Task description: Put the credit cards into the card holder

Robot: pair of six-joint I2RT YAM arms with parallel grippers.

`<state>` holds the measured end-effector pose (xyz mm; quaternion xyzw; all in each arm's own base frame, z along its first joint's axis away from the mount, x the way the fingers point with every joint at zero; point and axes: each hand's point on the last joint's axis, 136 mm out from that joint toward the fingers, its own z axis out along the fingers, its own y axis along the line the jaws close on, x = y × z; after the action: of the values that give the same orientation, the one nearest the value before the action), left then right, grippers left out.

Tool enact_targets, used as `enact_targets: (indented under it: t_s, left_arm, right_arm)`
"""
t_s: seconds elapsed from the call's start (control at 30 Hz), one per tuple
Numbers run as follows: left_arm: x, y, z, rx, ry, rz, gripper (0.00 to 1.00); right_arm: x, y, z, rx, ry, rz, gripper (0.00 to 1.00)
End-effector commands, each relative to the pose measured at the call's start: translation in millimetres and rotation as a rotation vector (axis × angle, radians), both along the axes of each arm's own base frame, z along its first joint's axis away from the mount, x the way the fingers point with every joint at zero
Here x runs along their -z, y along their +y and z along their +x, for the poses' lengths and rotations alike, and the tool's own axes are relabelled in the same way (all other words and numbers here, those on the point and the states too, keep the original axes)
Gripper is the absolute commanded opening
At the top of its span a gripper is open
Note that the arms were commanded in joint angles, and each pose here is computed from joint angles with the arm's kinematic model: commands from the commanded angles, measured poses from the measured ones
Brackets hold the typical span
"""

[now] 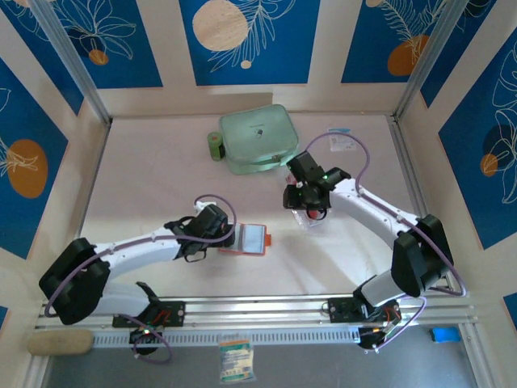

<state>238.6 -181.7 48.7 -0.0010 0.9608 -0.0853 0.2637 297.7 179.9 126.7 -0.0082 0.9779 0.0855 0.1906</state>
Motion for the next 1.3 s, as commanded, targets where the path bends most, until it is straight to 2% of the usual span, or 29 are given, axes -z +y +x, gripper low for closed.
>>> enact_targets:
  t_s: [0.0, 0.37, 0.53, 1.27]
  left_arm:
    - [-7, -5, 1, -0.008, 0.036, -0.014, 0.94]
    - [-13, -10, 7, 0.036, 0.030, -0.010, 0.95]
    - [-15, -9, 8, 0.040, 0.029, -0.013, 0.95]
    - [-17, -12, 7, 0.039, 0.038, -0.058, 0.96]
  right_arm:
    - [-3, -18, 2, -0.051, 0.035, -0.106, 0.44]
    - [-4, -31, 24, -0.075, 0.087, -0.229, 0.40]
    - [0, -30, 35, -0.075, 0.111, -0.242, 0.39]
    - [53, -54, 4, -0.106, 0.250, -0.403, 0.37]
